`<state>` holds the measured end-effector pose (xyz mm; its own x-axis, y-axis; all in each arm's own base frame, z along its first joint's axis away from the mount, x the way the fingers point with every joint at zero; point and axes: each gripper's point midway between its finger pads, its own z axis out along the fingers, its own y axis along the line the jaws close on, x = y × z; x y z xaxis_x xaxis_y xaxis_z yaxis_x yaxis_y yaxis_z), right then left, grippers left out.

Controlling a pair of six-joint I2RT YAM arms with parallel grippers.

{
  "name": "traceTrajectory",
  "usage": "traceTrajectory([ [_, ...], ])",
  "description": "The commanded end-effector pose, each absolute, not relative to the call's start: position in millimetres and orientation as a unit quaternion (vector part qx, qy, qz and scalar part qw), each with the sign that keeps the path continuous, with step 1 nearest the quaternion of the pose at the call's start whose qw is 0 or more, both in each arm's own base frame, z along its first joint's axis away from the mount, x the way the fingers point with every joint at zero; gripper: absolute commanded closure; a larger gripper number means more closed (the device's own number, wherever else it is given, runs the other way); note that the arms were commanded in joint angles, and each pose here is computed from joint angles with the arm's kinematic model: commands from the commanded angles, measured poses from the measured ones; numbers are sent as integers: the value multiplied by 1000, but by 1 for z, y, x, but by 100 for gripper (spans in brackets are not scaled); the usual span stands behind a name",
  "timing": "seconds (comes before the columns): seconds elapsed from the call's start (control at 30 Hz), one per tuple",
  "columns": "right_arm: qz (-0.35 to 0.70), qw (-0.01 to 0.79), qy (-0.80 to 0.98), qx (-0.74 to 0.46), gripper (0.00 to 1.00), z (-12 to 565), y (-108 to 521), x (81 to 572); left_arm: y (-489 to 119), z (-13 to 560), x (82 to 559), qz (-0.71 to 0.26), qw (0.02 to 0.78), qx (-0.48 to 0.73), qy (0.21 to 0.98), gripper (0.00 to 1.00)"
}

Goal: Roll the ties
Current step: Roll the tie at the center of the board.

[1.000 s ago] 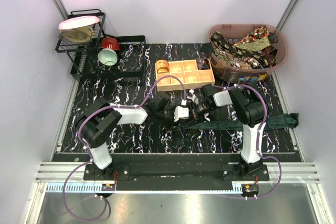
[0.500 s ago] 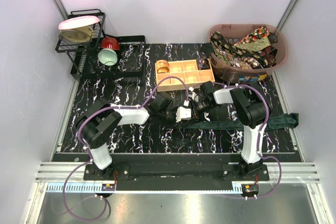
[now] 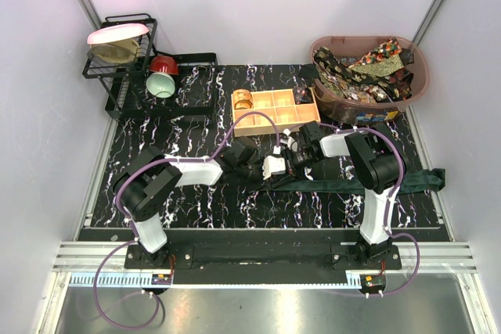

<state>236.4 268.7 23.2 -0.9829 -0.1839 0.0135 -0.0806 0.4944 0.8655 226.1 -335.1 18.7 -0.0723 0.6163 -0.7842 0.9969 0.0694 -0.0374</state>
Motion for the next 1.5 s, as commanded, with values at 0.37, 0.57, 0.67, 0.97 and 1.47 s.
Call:
traceTrajectory([
  [0.37,-440,53,-888,121,100,-2,257,240,-305,-16,207,-279,234,630,686,62],
  [0.57,-407,54,-905,114,100,-17,253,246,-304,-4,207,-296,254,609,691,39],
  [0.67,-399,58,-908,111,100,-20,251,245,-305,8,210,-311,285,594,685,34],
  [0.97,-396,60,-909,118,100,-22,253,242,-304,5,216,-319,301,592,677,36],
  [1.47,-390,66,-911,115,100,-30,256,242,-332,52,220,-363,331,581,649,64],
])
